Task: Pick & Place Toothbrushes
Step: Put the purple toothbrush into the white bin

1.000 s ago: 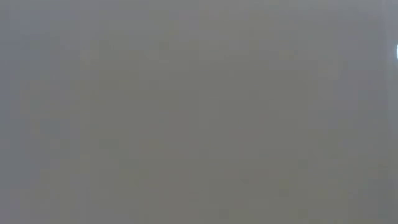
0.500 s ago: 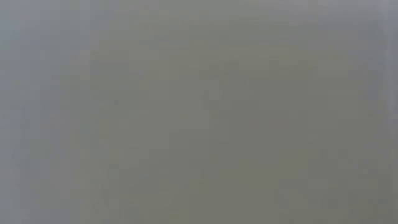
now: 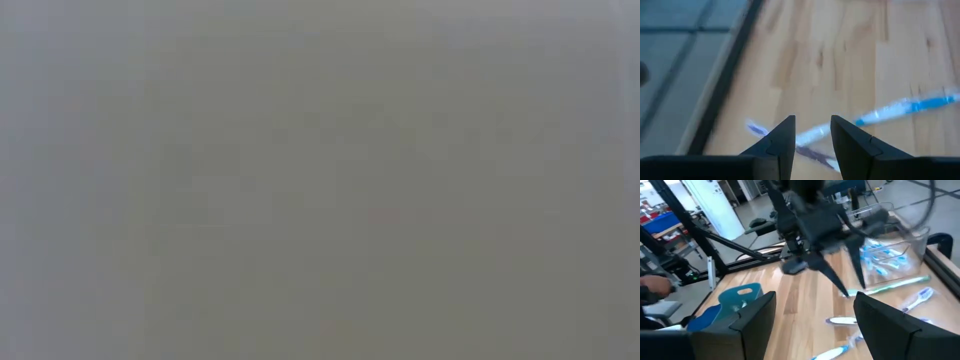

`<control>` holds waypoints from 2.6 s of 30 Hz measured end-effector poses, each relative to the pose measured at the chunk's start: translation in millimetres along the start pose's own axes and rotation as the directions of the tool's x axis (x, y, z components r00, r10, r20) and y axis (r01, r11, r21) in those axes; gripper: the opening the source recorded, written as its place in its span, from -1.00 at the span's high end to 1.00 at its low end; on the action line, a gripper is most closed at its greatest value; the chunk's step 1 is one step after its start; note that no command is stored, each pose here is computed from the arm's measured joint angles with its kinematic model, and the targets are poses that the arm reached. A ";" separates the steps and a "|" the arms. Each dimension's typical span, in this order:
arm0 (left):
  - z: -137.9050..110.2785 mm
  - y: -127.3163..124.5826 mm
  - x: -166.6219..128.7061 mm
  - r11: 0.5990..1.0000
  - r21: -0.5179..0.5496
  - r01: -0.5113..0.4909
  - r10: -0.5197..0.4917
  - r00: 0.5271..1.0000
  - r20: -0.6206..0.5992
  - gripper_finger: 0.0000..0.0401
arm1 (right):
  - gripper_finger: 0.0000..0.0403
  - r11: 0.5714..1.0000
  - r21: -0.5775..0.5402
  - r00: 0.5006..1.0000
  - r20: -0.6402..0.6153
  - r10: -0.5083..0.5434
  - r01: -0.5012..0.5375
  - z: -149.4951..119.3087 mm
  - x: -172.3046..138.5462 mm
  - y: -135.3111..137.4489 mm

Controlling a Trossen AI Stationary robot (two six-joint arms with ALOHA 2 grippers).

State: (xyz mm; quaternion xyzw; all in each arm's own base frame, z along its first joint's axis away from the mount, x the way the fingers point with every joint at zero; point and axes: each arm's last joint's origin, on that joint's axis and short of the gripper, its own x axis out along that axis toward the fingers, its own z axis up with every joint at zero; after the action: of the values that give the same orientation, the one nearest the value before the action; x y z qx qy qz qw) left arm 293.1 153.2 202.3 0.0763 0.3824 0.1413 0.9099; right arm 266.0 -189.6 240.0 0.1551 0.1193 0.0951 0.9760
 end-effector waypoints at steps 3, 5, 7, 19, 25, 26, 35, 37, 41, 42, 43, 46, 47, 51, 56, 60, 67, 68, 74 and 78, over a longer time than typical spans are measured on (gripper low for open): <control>15.3 -3.8 -24.2 0.999 0.007 -0.051 0.050 0.996 0.075 0.41 | -0.29 0.999 -0.040 0.999 0.018 0.029 -0.028 2.8 7.1 7.1; 23.9 -2.9 -42.9 0.997 -0.025 -0.067 0.070 0.987 0.141 0.41 | -0.29 0.996 -0.077 0.998 0.034 0.057 -0.054 5.6 12.9 13.6; 27.7 -2.5 -59.3 0.995 -0.072 -0.076 0.090 0.974 0.209 0.41 | -0.29 0.992 -0.097 0.996 0.036 0.086 -0.082 6.2 19.6 20.8; -18.3 -19.0 -98.0 0.980 -0.183 -0.080 0.152 0.894 0.422 0.41 | -0.29 0.941 -0.289 0.980 0.036 0.196 -0.178 6.5 48.7 59.2; -34.8 -24.8 -98.0 0.978 -0.190 -0.081 0.161 0.878 0.451 0.41 | -0.29 0.987 -0.091 0.986 0.114 -0.126 0.136 17.1 55.8 46.7; -36.1 -25.2 -97.8 0.978 -0.191 -0.081 0.160 0.879 0.450 0.41 | -0.29 0.988 -0.039 0.985 0.096 -0.144 0.148 15.0 56.8 42.4; -50.7 -30.7 -91.3 0.972 -0.230 -0.052 0.146 0.898 0.416 0.41 | -0.29 0.960 0.229 0.984 -0.120 -0.135 0.160 8.2 101.5 11.3; -54.0 -31.9 -89.9 0.972 -0.230 -0.051 0.144 0.901 0.408 0.41 | -0.29 0.956 0.239 0.977 -0.172 -0.128 0.168 10.9 109.3 8.9; -60.2 -34.1 -87.2 0.972 -0.229 -0.048 0.138 0.910 0.391 0.41 | -0.29 0.948 0.253 0.956 -0.268 -0.121 0.191 16.7 117.1 7.1; -61.1 -34.4 -86.9 0.972 -0.231 -0.047 0.137 0.911 0.389 0.41 | -0.29 0.945 0.258 0.950 -0.286 -0.121 0.199 18.6 117.7 6.5; -61.8 -34.7 -86.6 0.971 -0.234 -0.045 0.136 0.912 0.387 0.41 | -0.29 0.945 0.258 0.949 -0.289 -0.124 0.201 22.6 118.5 6.0; -63.5 -35.3 -85.9 0.971 -0.235 -0.044 0.134 0.914 0.383 0.41 | -0.29 0.942 0.246 0.947 -0.281 -0.158 0.230 35.1 116.9 5.8; -63.9 -35.5 -85.7 0.971 -0.235 -0.044 0.134 0.915 0.381 0.41 | -0.29 0.939 0.237 0.944 -0.278 -0.180 0.249 38.3 116.4 5.3; -63.5 -36.8 -85.7 0.969 -0.246 -0.032 0.128 0.915 0.383 0.41 | -0.29 0.928 0.181 0.922 -0.278 -0.268 0.324 47.5 115.0 5.0; -62.3 -40.3 -85.7 0.971 -0.236 -0.019 0.113 0.915 0.388 0.41 | -0.29 0.880 0.179 0.868 -0.335 -0.367 0.441 41.4 112.6 3.0; -61.6 -42.2 -85.8 0.973 -0.230 -0.012 0.104 0.914 0.392 0.41 | -0.29 0.862 0.179 0.846 -0.364 -0.390 0.474 36.9 113.3 4.9; -59.3 -45.4 -86.4 0.970 -0.243 0.010 0.093 0.908 0.408 0.41 | -0.29 0.876 0.158 0.856 -0.345 -0.384 0.456 27.0 132.5 5.3; -59.0 -45.6 -86.5 0.970 -0.242 0.011 0.092 0.907 0.411 0.41 | -0.29 0.865 0.173 0.844 -0.375 -0.384 0.470 19.5 133.8 1.5; -57.1 -49.8 -86.9 0.972 -0.235 0.029 0.075 0.904 0.422 0.41 | -0.29 0.823 0.226 0.803 -0.456 -0.382 0.520 -6.0 147.2 -19.7; -56.7 -50.8 -87.4 0.972 -0.231 0.033 0.071 0.902 0.425 0.41 | -0.29 0.810 0.231 0.796 -0.454 -0.400 0.539 -10.2 150.4 -24.1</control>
State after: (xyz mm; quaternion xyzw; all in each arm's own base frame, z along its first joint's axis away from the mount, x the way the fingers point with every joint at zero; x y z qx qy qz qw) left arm 204.2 79.2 209.2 0.0021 0.1521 0.1737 0.9730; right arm 410.4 -175.8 192.1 0.2684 0.3585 -0.1482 0.8818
